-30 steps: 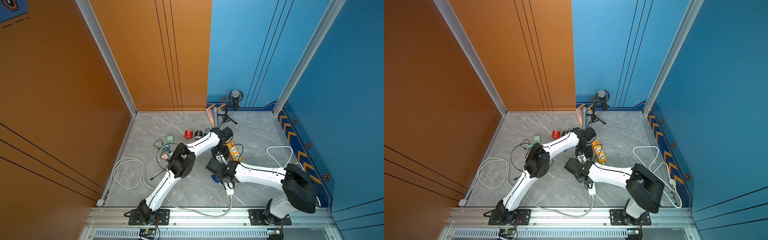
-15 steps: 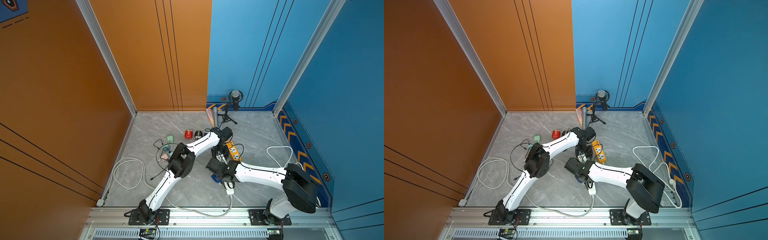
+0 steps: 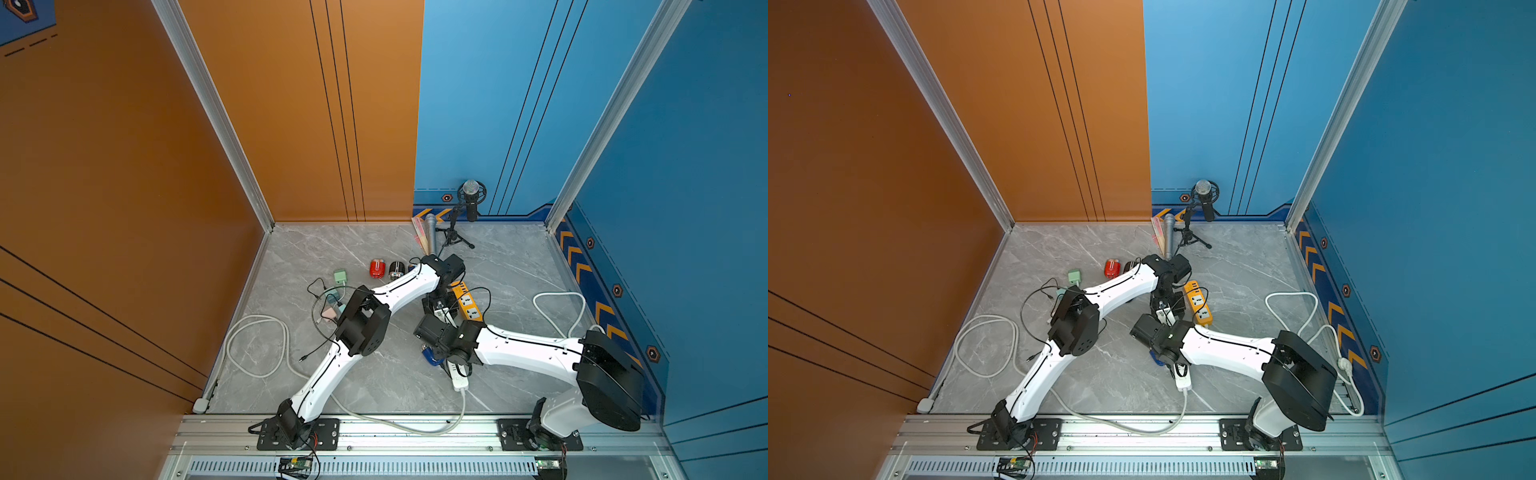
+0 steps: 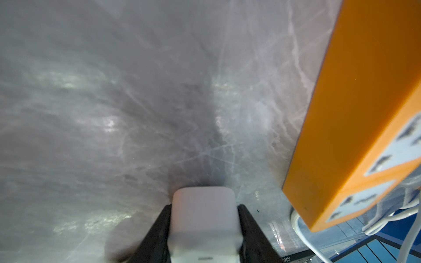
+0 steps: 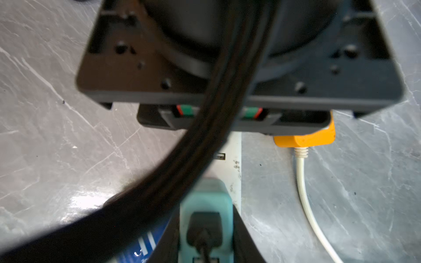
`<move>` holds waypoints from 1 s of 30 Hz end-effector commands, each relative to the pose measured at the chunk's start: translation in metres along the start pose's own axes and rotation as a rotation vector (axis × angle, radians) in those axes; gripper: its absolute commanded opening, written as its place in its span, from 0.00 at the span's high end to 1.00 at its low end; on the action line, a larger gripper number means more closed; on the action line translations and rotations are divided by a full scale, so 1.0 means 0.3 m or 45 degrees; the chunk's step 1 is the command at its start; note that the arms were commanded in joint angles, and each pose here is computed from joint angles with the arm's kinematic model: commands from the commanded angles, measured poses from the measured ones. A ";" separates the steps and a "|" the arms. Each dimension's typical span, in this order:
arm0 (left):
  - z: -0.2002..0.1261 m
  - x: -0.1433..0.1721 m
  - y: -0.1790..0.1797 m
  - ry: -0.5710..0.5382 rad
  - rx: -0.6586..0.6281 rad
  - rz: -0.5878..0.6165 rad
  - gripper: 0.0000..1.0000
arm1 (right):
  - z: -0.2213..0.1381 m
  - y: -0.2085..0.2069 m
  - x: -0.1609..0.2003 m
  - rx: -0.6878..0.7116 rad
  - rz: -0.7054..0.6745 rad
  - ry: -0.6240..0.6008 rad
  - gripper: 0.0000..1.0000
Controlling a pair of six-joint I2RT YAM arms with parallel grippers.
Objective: Unplug the electric shaver
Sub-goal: Remove the plug from the socket.
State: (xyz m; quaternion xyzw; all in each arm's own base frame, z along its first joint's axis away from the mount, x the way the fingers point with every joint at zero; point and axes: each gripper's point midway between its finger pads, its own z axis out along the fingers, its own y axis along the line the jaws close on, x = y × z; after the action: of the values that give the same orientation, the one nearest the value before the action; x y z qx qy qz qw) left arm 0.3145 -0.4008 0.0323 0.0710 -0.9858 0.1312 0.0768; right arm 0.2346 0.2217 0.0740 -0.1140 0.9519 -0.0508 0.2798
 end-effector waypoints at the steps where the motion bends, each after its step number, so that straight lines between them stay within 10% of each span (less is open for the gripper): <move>1: 0.063 -0.002 0.073 0.008 -0.122 -0.003 0.62 | -0.083 -0.011 -0.113 -0.003 0.050 -0.140 0.86; 30: 0.072 0.011 0.050 0.009 -0.112 0.018 0.63 | -0.049 0.024 -0.103 -0.134 0.093 -0.005 0.88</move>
State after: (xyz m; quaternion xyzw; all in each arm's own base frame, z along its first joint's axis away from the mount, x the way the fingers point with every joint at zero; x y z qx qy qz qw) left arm 0.3100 -0.3958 0.0330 0.0764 -0.9845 0.1267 0.0939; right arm 0.2358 0.2245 0.0788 -0.0847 0.9666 0.0001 0.2420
